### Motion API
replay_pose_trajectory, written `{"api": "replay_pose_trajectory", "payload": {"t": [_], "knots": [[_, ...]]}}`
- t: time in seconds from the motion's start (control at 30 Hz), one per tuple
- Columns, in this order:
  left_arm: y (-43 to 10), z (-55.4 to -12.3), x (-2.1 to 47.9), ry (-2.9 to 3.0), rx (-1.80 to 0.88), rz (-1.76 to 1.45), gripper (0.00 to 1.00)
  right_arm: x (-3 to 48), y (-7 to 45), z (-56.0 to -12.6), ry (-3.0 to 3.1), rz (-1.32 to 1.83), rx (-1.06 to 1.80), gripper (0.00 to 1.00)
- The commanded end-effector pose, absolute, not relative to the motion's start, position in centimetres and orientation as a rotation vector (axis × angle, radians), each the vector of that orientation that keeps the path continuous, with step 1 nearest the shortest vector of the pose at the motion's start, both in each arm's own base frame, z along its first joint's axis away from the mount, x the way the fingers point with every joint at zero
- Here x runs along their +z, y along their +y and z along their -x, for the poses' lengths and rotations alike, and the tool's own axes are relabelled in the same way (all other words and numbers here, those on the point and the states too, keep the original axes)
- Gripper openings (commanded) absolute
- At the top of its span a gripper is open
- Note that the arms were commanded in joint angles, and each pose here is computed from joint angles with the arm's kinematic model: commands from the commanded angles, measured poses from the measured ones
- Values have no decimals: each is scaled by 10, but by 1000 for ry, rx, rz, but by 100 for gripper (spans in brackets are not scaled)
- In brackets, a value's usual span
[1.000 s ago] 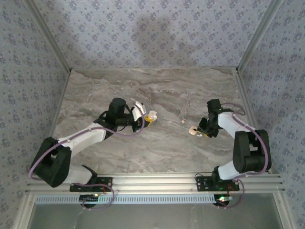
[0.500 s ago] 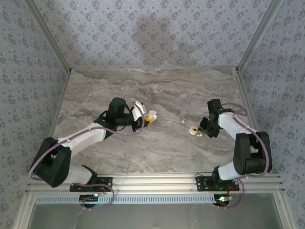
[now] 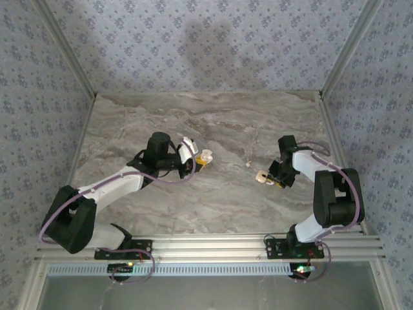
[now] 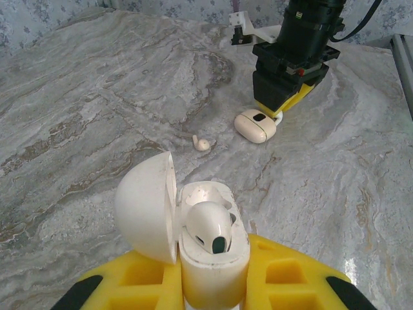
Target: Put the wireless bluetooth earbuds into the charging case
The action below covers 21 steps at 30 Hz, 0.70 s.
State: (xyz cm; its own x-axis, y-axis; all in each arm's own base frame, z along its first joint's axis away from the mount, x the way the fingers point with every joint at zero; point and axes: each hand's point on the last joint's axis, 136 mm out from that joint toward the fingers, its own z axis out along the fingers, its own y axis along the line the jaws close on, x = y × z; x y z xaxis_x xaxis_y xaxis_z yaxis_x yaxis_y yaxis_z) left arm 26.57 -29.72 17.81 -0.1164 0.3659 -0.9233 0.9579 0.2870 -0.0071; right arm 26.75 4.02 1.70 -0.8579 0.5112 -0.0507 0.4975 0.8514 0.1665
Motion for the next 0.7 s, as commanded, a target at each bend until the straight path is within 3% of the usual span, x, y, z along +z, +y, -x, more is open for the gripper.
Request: {"api": "replay_pose_trajectory", "payload": {"t": [0.0, 0.27, 0.67], "knots": [[-298, -271, 192, 1622, -818, -1228, 17, 14, 43, -267, 2950, -813, 221, 31], [-296, -270, 193, 1626, -814, -1225, 17, 15, 51, -260, 3002, -699, 215, 26], [-291, -269, 196, 1640, -818, -1173, 17, 26, 86, -229, 3126, -377, 230, 25]]}}
